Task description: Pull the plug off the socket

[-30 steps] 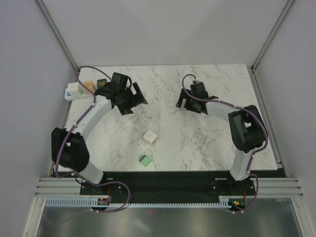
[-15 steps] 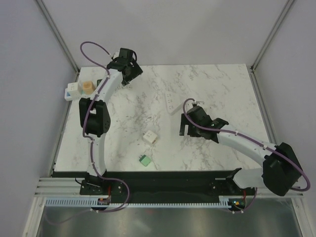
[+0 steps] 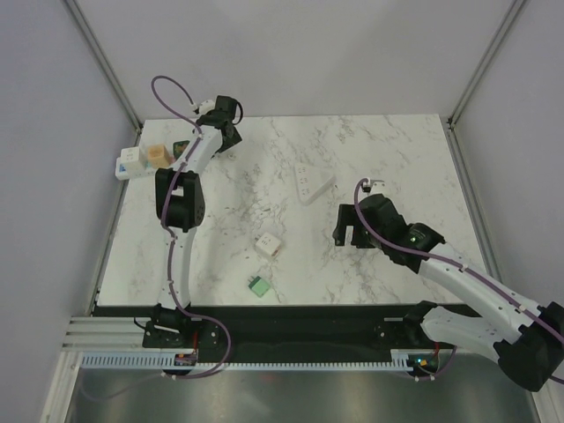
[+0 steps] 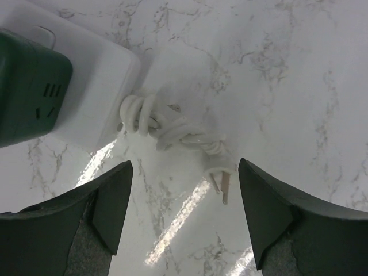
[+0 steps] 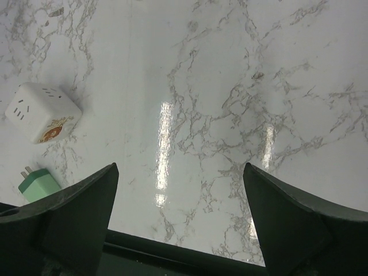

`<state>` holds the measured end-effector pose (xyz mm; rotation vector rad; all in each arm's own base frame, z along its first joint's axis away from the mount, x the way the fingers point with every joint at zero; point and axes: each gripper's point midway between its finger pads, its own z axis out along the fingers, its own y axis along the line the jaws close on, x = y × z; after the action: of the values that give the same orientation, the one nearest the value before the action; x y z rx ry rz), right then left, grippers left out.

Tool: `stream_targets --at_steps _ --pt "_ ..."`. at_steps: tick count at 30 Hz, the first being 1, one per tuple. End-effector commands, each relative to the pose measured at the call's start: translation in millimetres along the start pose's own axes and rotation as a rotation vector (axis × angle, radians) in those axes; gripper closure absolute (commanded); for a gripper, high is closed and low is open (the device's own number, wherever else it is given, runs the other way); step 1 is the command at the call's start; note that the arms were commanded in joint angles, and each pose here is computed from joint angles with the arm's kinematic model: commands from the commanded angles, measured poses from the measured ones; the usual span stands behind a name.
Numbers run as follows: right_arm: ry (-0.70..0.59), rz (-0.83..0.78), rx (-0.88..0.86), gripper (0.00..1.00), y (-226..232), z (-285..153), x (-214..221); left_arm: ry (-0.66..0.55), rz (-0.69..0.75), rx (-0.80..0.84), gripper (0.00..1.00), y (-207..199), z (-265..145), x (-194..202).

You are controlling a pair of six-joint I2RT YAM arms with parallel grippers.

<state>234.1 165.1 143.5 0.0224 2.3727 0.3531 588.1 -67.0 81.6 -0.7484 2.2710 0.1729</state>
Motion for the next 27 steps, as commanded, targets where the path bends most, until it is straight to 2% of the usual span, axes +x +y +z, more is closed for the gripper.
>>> stream_targets --at_steps 1,9,12,16,17,18,20,21,22,27 --pt "-0.038 0.028 -0.013 0.03 -0.8 -11.9 -4.5 -0.047 0.036 -0.069 0.19 19.4 13.3 -16.3" --pt "-0.023 -0.038 -0.031 0.03 -2.0 -17.7 -1.1 0.007 0.031 -0.081 0.2 24.2 38.8 6.7" --pt "-0.023 -0.031 -0.042 0.03 1.3 -16.9 -2.7 0.049 0.009 -0.063 0.26 23.9 47.0 16.6" --pt "-0.013 -0.037 -0.034 0.03 1.4 -14.9 -2.7 0.058 -0.017 -0.052 0.59 23.8 48.0 15.7" --pt "-0.013 -0.038 -0.035 0.02 1.3 -15.1 -1.8 0.056 -0.018 -0.047 0.64 23.0 46.5 14.3" --pt "-0.018 -0.037 -0.037 0.03 0.9 -16.5 -2.2 0.057 -0.016 -0.044 0.75 22.7 45.1 13.8" --pt "-0.012 -0.037 -0.035 0.03 -0.2 -16.8 -0.2 0.058 -0.008 -0.038 0.85 24.1 38.4 11.4" --pt "-0.01 -0.036 -0.031 0.03 -1.4 -17.1 0.1 0.062 -0.001 -0.037 0.94 24.8 35.4 12.3" --pt "-0.013 -0.037 -0.034 0.03 -0.4 -18.6 -1.5 0.075 0.019 -0.034 0.98 27.3 32.9 15.8" --pt "-0.036 -0.037 -0.029 0.03 -3.5 -27.4 -6.3 0.067 0.081 -0.036 0.98 40.2 0.5 10.4"
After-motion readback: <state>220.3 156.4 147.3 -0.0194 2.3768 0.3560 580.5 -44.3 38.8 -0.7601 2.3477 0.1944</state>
